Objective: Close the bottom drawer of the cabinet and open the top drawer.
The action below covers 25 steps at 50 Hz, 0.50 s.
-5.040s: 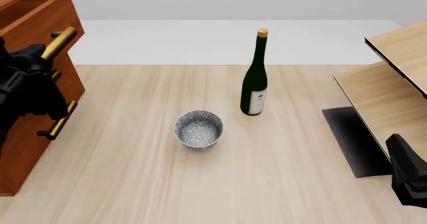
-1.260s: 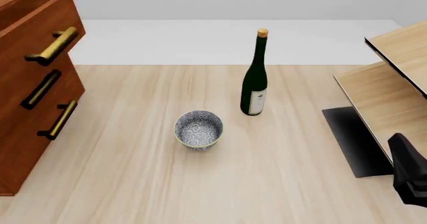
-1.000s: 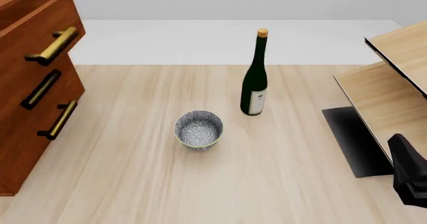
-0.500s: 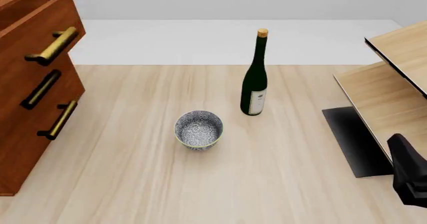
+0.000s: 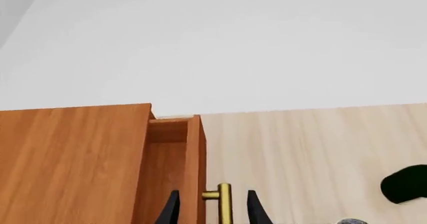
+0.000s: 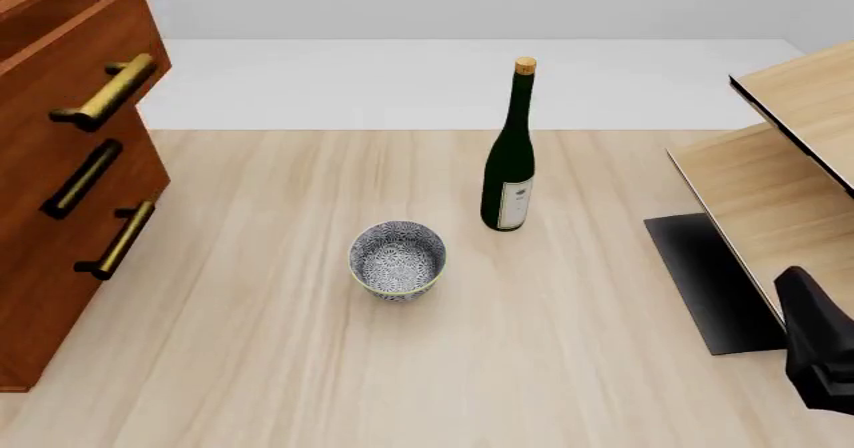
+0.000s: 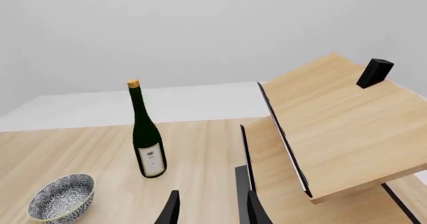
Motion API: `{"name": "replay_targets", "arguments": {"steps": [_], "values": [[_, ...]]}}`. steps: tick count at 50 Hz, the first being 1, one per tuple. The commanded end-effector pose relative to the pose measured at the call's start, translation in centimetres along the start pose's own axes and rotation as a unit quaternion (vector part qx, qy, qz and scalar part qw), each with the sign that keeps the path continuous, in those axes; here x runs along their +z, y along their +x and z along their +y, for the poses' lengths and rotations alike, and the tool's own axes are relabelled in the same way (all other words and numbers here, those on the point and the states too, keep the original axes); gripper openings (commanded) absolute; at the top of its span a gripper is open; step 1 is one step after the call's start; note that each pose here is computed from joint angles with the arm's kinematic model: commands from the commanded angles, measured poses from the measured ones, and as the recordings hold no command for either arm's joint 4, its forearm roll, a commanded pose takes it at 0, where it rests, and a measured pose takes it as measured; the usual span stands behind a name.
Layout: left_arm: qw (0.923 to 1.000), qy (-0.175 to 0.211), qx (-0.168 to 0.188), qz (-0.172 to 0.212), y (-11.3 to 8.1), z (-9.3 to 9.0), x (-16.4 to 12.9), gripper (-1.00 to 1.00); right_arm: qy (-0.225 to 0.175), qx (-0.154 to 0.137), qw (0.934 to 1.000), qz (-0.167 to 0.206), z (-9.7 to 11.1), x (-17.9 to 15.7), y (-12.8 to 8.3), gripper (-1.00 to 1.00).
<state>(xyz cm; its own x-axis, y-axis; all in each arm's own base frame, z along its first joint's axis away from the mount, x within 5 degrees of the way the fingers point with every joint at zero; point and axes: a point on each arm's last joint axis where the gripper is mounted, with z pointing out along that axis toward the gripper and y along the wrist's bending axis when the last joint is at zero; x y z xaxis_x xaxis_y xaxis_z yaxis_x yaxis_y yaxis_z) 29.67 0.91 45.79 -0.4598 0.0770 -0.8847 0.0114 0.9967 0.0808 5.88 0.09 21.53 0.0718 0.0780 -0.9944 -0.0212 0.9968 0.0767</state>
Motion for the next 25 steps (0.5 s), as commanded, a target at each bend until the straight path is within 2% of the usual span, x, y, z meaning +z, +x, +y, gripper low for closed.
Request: {"name": "replay_targets", "arguments": {"steps": [1, 18, 25], "values": [[0.9999, -0.010, -0.010, 0.008, 1.0, 0.6, 0.5, 1.00, 0.000, -0.001, 1.0000, 0.000, 0.0, 0.0, 0.0, 1.00], [0.9991, -0.030, -0.020, 0.021, 2.8, 1.9, 1.3, 1.00, -0.001, -0.001, 1.0000, 0.000, 0.0, 0.0, 0.0, 1.00], [0.9989, -0.029, -0.025, 0.027, 3.5, 1.8, 1.8, 1.00, 0.000, -0.002, 1.0000, 0.000, 0.0, 0.0, 0.0, 1.00]]}}
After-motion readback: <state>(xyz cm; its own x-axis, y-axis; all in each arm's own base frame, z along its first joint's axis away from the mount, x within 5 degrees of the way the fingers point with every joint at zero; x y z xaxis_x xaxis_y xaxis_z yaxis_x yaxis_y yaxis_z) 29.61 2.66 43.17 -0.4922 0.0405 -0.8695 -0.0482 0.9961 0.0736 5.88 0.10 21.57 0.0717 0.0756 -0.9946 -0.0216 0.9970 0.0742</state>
